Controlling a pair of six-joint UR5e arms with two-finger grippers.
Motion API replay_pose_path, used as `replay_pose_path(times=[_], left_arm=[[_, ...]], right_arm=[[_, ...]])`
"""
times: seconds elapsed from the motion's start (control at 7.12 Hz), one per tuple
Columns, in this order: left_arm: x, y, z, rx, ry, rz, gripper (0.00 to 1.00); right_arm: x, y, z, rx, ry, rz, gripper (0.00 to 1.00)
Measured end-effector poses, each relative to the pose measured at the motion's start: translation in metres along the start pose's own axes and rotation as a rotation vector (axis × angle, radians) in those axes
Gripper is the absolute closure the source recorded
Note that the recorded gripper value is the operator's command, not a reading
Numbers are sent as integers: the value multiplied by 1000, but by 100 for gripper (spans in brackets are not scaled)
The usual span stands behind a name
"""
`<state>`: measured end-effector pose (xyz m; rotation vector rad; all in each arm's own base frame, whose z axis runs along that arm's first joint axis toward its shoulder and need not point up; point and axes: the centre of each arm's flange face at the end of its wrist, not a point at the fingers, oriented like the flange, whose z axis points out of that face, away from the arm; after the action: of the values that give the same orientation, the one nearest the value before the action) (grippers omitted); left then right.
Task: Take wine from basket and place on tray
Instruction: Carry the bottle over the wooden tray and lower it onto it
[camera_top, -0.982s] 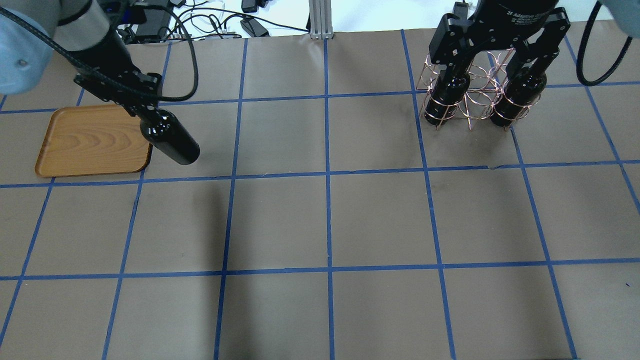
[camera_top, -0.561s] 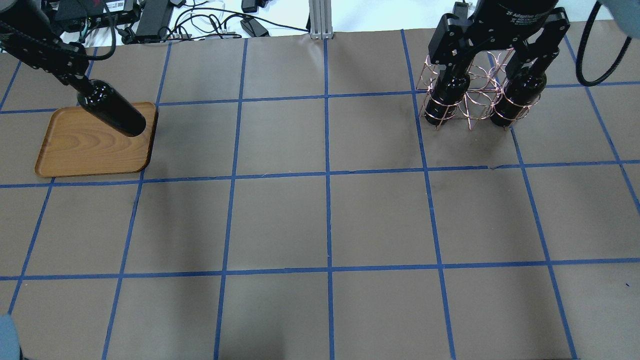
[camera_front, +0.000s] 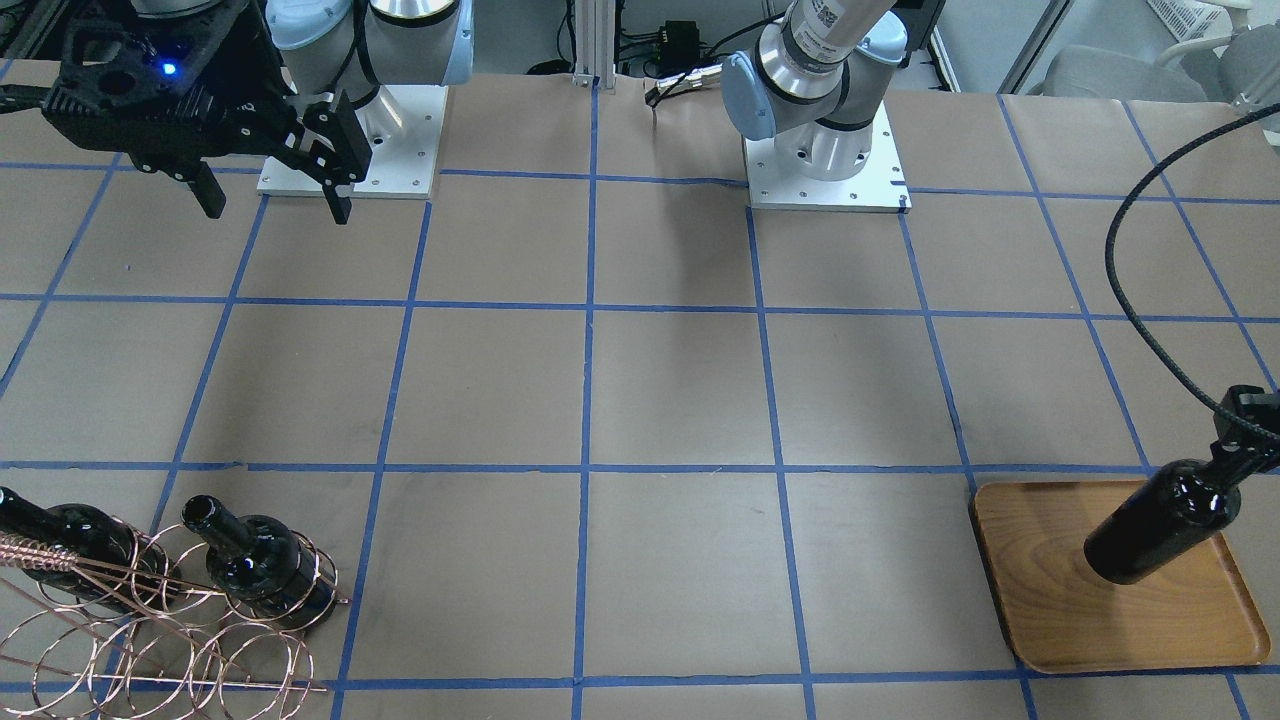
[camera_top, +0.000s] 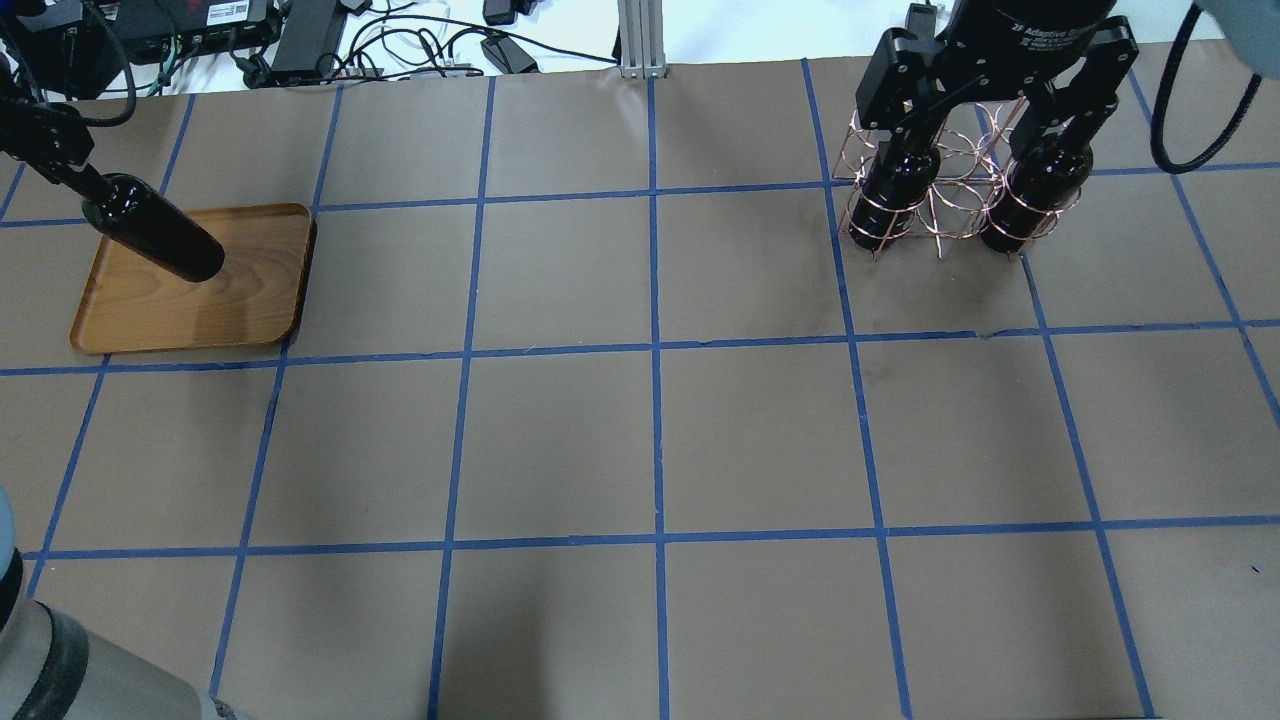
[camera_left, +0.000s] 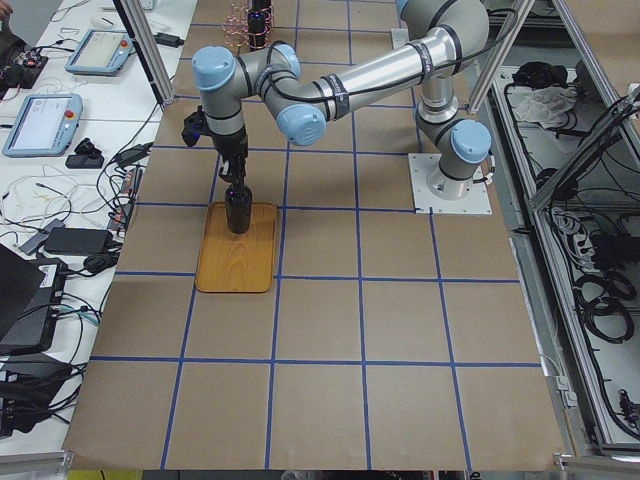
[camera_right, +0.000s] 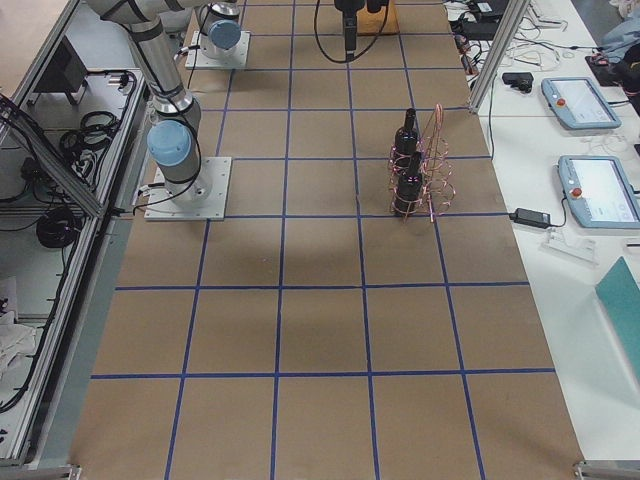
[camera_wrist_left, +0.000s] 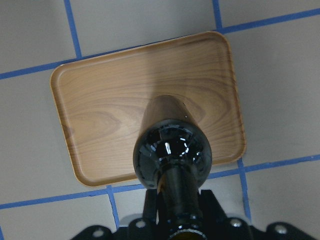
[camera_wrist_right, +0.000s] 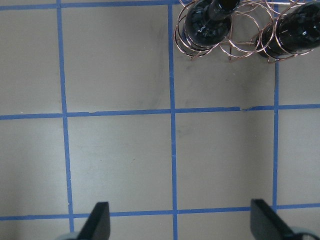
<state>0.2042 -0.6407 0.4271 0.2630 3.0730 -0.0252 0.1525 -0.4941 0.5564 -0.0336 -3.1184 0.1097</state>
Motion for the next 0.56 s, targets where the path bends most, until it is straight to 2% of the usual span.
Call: replay_pose_path(times=[0.28, 0.56], left_arm=[[-16, -4, 17, 0, -1, -4, 100], [-22, -9, 27, 6, -5, -7, 32]], right_arm=[[0, 2, -1, 2, -3, 1, 0], [0, 5, -3, 6, -2, 0, 0]])
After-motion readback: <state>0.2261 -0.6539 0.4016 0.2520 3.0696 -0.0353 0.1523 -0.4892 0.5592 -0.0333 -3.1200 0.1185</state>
